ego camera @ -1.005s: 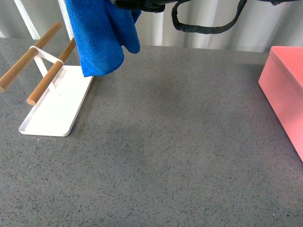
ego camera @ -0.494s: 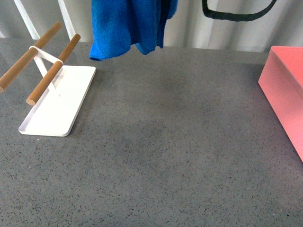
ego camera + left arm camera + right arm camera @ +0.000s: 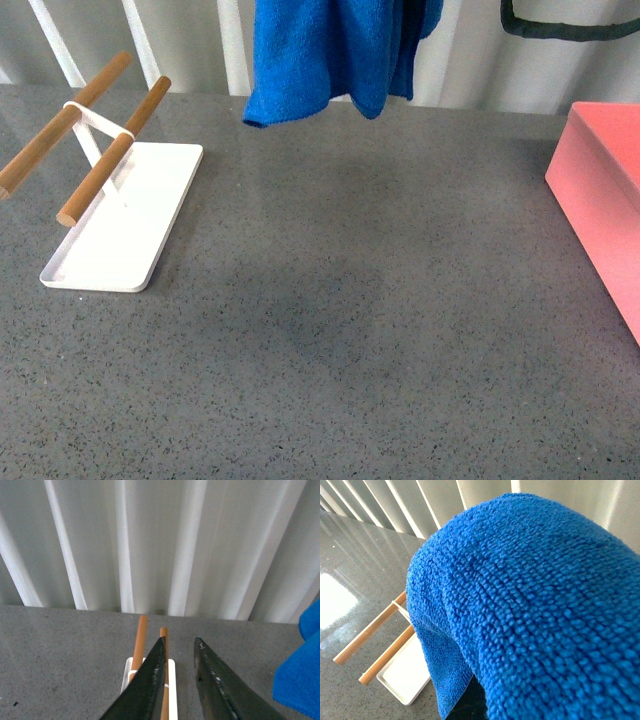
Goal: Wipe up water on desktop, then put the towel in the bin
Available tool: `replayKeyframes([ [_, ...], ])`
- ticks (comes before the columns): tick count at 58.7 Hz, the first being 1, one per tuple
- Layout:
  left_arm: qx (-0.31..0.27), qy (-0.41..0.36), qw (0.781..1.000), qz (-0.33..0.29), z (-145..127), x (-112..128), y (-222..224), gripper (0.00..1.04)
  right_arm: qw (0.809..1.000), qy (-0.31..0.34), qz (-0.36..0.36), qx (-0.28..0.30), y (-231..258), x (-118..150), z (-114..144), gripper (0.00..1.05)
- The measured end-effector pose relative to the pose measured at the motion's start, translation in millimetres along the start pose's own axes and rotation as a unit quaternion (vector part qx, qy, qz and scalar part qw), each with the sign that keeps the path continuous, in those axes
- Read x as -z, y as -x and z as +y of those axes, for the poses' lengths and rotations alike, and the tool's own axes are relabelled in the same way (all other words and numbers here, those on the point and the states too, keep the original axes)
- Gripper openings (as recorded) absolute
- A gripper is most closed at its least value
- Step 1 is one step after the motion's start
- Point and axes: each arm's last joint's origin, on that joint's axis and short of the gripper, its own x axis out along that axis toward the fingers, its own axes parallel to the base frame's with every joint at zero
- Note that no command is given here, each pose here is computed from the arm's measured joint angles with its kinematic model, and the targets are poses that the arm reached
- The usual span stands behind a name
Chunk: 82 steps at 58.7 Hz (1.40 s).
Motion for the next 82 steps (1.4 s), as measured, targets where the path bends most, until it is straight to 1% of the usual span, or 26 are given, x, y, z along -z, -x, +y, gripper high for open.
replayKeyframes([
  [3,0.004,-0.001,1.0,0.002,2.2,5.5,11.8,0.11,1.0,0.001,0.005,0.002,0.1,1.9,-0.3,0.03],
  [6,0.005,-0.002,1.0,0.003,3.7,8.5,19.0,0.04,1.0,0.002,0.008,0.002,0.3,3.9,-0.5,0.03],
  [15,0.002,-0.004,1.0,0.004,9.1,16.8,42.0,0.04,1.0,0.003,0.01,0.012,0.6,6.6,-1.4,0.03],
  [20,0.01,-0.004,1.0,0.002,16.8,20.4,53.2,0.04,1.0,0.005,0.01,0.023,0.7,6.8,-2.0,0.03],
  [27,0.0,-0.004,1.0,0.001,21.5,25.2,69.5,0.04,0.998,0.0,0.038,0.048,1.4,11.6,-5.8,0.03],
  [47,0.002,-0.004,1.0,0.003,21.7,33.9,99.2,0.04,0.998,-0.001,0.042,0.051,2.7,11.9,-10.5,0.03],
  [52,0.002,-0.004,1.0,-0.005,21.8,39.5,105.1,0.04,0.998,-0.002,0.042,0.052,2.9,11.9,-11.3,0.03],
  [57,0.002,-0.004,1.0,0.007,21.9,46.0,111.8,0.04,0.998,-0.001,0.042,0.056,2.9,12.0,-11.5,0.03],
  [82,0.002,-0.004,1.0,-0.01,21.8,35.9,130.8,0.04,0.997,0.01,0.054,0.062,3.3,15.0,-12.0,0.03],
])
